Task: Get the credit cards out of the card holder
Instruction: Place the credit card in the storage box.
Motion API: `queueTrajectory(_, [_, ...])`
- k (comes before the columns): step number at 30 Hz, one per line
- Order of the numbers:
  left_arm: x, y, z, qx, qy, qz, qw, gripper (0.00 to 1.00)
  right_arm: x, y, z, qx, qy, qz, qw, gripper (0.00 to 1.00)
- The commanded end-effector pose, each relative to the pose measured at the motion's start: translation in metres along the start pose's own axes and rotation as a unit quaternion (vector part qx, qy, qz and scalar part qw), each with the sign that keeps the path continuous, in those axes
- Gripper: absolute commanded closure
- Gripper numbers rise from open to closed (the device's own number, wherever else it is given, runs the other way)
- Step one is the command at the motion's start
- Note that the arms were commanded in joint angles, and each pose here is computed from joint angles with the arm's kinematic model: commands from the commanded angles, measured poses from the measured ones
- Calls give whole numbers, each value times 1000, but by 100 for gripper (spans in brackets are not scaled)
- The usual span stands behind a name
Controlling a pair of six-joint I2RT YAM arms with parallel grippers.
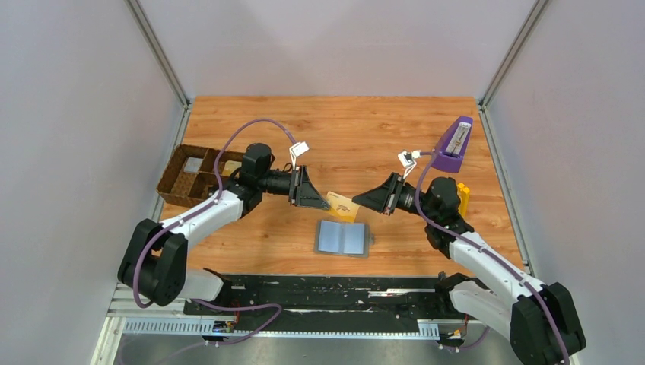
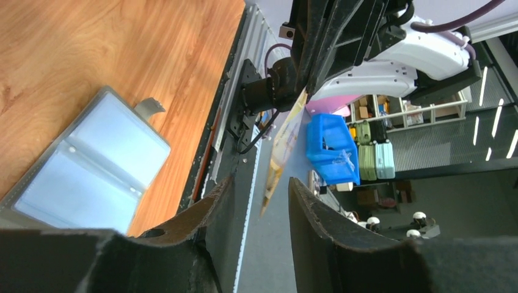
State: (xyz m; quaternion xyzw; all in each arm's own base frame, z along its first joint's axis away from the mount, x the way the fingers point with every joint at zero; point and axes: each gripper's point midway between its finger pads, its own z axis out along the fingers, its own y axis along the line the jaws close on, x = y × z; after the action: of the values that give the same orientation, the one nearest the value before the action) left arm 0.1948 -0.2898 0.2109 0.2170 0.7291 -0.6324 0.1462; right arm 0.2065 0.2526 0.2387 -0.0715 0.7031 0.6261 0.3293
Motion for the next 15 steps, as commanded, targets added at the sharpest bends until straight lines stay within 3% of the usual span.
queueTrajectory(1, [-21, -18, -2, 18, -39, 34, 998, 64, -19, 14, -2, -19, -57, -5, 998, 100])
queueTrajectory(5, [-31, -14, -10, 5, -59, 33, 998, 98, -15, 6, -4, -3, -58, 4, 998, 100])
queueTrajectory(8, [-41, -8, -24, -10, -72, 33, 997, 100, -12, 1, -6, 9, -60, 8, 998, 90])
queueTrajectory(15, [-61, 17, -82, -100, -71, 41, 992, 100, -10, 5, -15, 30, -52, -35, 998, 38])
